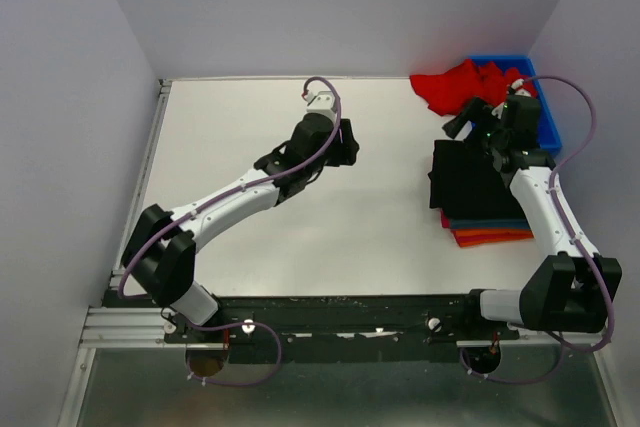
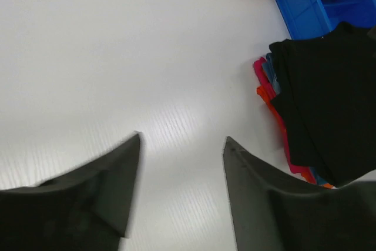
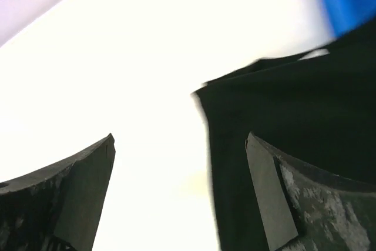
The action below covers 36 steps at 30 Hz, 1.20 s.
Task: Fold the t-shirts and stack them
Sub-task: Put the neatly folded tshirt into the corner of the board with both arms
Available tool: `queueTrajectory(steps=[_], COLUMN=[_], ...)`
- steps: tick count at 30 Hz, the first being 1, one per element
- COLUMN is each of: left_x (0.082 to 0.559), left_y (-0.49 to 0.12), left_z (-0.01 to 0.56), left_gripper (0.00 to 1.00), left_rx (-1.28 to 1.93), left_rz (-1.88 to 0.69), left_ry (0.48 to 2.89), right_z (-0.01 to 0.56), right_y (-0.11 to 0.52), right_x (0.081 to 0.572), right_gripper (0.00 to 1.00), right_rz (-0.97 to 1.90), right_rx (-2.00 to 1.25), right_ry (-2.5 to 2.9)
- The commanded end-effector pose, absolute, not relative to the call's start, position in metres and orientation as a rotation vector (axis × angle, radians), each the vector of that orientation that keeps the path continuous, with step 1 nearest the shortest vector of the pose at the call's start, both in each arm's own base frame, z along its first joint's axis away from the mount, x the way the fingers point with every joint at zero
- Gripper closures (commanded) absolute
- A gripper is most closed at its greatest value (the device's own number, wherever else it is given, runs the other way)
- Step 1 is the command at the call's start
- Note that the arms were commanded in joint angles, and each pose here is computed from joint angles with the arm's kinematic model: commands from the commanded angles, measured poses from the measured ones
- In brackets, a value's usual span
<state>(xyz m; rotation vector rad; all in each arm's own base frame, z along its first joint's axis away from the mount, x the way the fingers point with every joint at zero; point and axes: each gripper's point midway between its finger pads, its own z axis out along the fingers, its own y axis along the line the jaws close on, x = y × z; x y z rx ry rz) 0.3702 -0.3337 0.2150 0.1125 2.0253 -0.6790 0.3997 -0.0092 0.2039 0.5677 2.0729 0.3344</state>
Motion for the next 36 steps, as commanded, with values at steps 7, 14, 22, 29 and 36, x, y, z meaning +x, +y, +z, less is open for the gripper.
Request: queueTrajectory(steps=[7, 14, 22, 29, 36], left_x=[0.336, 0.297, 0.275, 0.269, 0.271], left_y=[-0.209, -0.181, -0.155, -0.150, -0.150], left_z=[0.210, 0.169, 0.179, 0.188, 0.185], left_gripper=[0.01, 0.01, 0.01, 0.01, 0.02], left_rx=[-0.082, -0.036, -0.057, -0.073, -0.076], left_rz=[-0.384, -0.406, -0.433, -0.461, -0.449], left_ry=[1.885, 1.878, 1.735, 1.701, 1.699], right_z=[0.246, 0.219, 0.172, 0.155, 0.153], right_y=[0.116, 0.162, 0.153, 0.160, 0.160], right_x=[0.356, 0.307, 0.289, 0.289, 0.290], right_gripper=[0.00, 0.01, 0.00, 0.00, 0.00], right_rz=[0.528, 0.666, 0.666, 0.711, 0.701], right_rx=[0.025, -0.096, -0.004, 0.004, 0.010], right_ry=[1.937, 1.863, 1.830, 1.861, 1.878])
